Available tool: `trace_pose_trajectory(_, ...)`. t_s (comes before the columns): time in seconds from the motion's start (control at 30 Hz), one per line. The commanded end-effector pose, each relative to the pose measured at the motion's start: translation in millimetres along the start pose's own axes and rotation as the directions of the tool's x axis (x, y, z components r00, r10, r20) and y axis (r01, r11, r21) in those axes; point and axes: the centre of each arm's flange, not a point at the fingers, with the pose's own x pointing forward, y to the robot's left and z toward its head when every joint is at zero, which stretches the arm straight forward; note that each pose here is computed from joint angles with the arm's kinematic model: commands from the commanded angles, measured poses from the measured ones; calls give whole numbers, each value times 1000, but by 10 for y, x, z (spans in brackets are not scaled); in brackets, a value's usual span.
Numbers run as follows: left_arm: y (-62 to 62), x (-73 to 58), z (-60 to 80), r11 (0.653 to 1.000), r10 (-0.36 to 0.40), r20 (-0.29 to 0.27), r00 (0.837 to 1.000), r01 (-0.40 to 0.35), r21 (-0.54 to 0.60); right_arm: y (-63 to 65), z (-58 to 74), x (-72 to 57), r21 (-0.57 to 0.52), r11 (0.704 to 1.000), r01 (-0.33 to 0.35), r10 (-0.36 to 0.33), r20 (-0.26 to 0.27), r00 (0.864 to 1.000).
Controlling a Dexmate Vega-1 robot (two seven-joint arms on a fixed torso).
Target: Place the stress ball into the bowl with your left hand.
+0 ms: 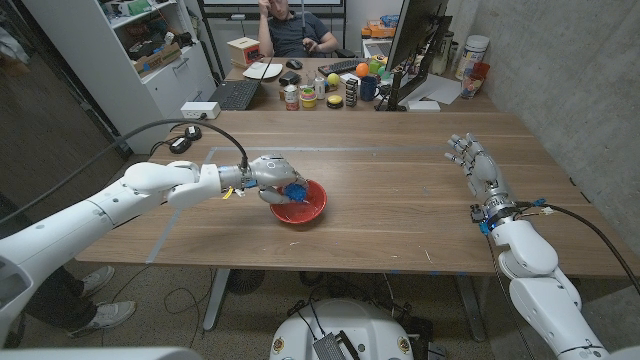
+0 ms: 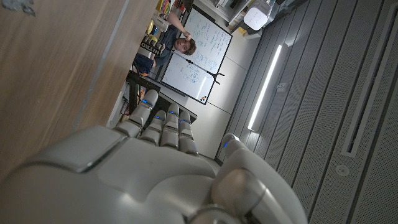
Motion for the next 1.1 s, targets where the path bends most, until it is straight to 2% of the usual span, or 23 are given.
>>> trace_pose_trajectory(0.03,-107,65,8,996,-91,-5,996,91,-7,-4,-43,41,8,1000,-3,2,0,1000)
trace_pose_trajectory(0.27,-153,88,17,993,-117,-4,993,116,-8,-13,-55,52,8,1000,-2,2,-1,1000)
trace_pose_trajectory(0.63,-210,97,67,994,-111,13,994,111,-5,-19,-58,38,10,1000,-2,2,1,1000)
trace_pose_trajectory(1.1,-172,63,101,992,-126,12,992,125,14,-3,-45,-3,9,1000,0,0,4,1000)
